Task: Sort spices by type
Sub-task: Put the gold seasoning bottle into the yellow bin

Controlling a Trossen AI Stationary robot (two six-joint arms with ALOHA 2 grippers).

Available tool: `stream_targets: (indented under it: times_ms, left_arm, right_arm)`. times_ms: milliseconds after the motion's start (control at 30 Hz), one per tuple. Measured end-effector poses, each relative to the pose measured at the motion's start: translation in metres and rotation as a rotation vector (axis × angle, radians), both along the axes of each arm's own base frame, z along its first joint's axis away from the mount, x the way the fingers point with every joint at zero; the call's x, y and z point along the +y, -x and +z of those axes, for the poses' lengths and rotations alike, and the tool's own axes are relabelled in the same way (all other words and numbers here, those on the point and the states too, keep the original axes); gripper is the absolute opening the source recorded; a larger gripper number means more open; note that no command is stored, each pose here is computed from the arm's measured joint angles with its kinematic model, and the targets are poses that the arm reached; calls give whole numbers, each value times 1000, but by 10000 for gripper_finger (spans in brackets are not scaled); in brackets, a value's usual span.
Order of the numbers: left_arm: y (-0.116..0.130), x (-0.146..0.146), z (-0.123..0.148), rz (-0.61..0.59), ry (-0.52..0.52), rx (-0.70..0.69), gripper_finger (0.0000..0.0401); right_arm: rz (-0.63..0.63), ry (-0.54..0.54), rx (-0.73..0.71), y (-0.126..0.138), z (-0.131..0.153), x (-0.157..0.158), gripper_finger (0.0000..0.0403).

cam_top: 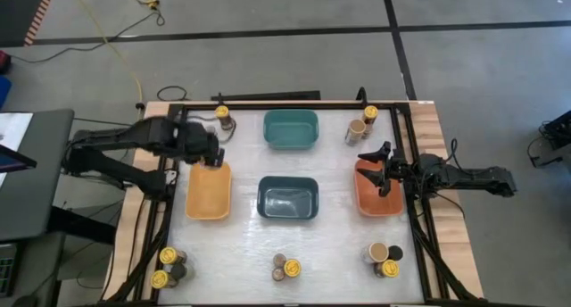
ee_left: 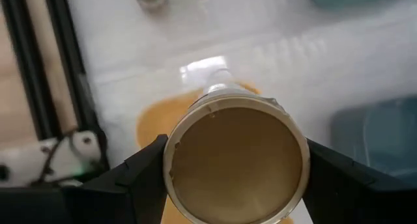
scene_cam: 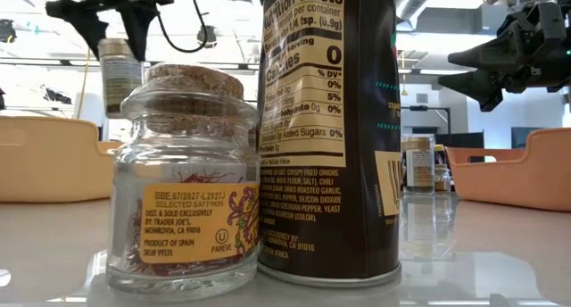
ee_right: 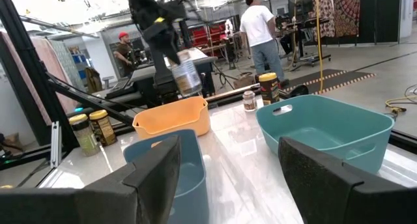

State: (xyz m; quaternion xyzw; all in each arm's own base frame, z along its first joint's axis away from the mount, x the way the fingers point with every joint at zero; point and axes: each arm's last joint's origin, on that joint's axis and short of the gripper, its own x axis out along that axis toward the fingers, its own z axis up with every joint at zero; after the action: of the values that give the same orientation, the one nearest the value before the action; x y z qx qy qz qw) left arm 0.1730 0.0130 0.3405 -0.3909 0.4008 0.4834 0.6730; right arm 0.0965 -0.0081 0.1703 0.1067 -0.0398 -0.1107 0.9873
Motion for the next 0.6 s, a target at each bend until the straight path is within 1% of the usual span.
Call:
stream_targets:
  times_ms: [167, 300, 467, 600]
  left_arm:
    - [-1, -24, -25, 60, 37, 28, 270]
    - [4, -34, -51, 110, 76, 63, 270]
    - [11, -29, -73, 149, 93, 21, 270]
    - [19, -18, -85, 164, 97, 16, 270]
  right_arm:
    - [0, 0, 0, 0, 0, 0, 286]
    - [0, 0, 0, 0, 0, 0, 286]
    - [0, 0, 0, 0, 0, 0, 286]
    - [0, 0, 0, 0, 0, 0, 286]
